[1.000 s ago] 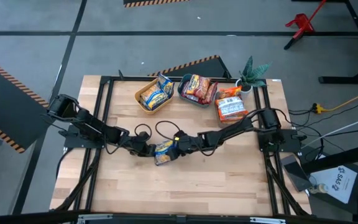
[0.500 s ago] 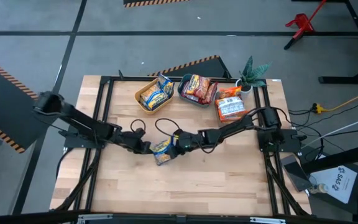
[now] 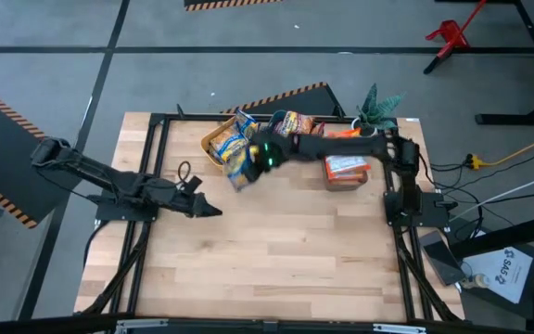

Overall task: Sort Maruchan noodles
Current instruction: Put the blue noodle pack into the yellow bin, then return to Home Position

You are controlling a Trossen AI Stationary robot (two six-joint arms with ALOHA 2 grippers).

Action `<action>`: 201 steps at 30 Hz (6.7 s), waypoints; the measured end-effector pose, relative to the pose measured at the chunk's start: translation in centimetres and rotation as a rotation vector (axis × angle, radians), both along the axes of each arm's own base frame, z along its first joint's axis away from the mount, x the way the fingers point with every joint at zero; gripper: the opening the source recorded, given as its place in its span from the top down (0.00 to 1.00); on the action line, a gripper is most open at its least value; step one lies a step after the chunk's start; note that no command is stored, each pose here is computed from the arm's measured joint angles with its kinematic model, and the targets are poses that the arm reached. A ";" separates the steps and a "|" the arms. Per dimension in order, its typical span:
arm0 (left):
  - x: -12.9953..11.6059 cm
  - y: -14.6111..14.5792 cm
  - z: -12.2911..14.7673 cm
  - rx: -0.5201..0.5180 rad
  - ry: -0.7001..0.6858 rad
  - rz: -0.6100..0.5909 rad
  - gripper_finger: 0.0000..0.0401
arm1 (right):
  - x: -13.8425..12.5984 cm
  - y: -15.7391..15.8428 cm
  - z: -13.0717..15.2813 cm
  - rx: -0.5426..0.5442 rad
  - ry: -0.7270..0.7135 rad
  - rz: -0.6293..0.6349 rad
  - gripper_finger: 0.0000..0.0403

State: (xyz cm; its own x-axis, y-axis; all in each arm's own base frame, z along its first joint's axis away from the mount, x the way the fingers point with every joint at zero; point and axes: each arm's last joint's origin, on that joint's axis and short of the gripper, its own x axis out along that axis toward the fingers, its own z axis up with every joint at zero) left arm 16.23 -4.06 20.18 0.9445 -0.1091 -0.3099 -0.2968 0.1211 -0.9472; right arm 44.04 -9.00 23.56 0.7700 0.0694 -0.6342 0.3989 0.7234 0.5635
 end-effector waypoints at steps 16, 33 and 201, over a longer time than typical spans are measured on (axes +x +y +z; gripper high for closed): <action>-0.8 0.4 -0.1 0.084 0.034 0.050 1.00 | 2.3 -11.0 3.0 0.038 -0.163 0.086 0.74; -0.9 0.5 -0.4 0.097 0.067 0.059 1.00 | 4.3 -12.4 -2.8 0.023 -0.137 0.084 0.73; -3.0 5.0 -5.0 0.876 -0.086 0.173 1.00 | -34.2 8.6 -6.9 -0.554 -0.680 0.044 0.37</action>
State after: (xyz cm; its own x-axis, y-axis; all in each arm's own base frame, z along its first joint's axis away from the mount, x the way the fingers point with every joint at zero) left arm 13.22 0.93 15.16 0.9495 0.2795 -0.1422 -0.3103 0.7713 -0.5557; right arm 9.86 -0.45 16.69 0.9972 -0.0743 0.0105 0.0699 0.9702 0.2319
